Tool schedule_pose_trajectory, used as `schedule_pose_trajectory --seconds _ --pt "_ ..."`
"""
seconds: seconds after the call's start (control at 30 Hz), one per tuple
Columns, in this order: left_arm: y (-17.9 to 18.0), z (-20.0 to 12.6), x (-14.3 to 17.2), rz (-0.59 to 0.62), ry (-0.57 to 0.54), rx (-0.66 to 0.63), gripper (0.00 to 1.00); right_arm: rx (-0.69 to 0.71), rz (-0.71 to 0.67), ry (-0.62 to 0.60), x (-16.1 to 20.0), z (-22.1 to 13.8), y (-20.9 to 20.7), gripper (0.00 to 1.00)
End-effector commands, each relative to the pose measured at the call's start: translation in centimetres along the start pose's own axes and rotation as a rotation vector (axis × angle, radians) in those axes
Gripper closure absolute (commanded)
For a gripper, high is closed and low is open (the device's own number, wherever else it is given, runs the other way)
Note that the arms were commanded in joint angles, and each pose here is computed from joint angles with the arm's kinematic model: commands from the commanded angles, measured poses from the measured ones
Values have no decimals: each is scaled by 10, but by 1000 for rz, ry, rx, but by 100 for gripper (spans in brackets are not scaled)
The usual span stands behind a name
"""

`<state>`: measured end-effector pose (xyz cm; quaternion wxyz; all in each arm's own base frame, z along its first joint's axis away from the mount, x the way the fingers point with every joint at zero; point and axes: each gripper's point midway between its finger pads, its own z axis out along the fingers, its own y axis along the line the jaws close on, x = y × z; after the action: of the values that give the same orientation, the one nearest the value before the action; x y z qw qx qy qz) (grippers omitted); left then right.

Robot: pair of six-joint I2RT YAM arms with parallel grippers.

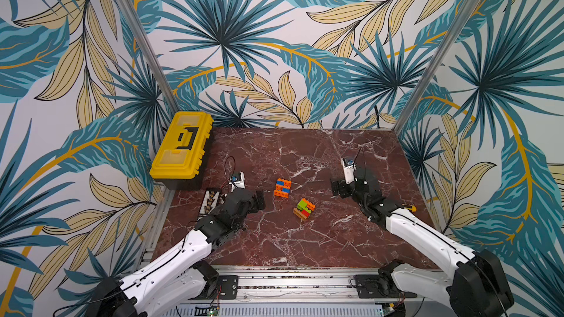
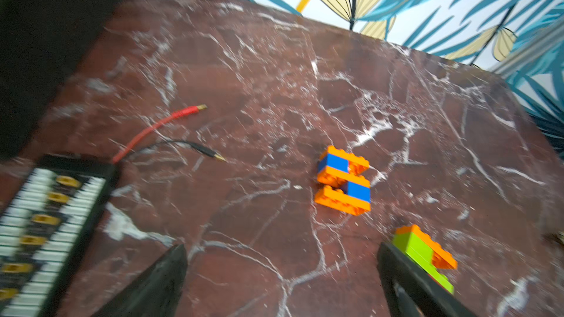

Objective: Assemble the number 5 with lego
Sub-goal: Adjust the lego brick at the center of the board, then reset both arms

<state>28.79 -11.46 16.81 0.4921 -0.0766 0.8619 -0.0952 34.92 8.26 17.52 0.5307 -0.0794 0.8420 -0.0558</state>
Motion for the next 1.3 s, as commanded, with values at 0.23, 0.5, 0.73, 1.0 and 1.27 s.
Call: schedule_pose_trajectory --seconds 0.23,0.5,0.73,1.0,1.27 --pt "63 5 -50 73 -170 -311 0 514 104 -29 32 -1 -95 1" --pt "95 6 -67 103 -250 -436 0 473 136 -42 48 35 -107 1" --pt "110 10 -65 142 -280 -458 0 251 220 -111 44 64 -92 1" --pt "114 31 -55 167 -257 -436 0 160 186 -161 52 70 -78 1" --pt "135 67 -48 167 -283 -441 0 311 269 -154 58 66 -107 1"
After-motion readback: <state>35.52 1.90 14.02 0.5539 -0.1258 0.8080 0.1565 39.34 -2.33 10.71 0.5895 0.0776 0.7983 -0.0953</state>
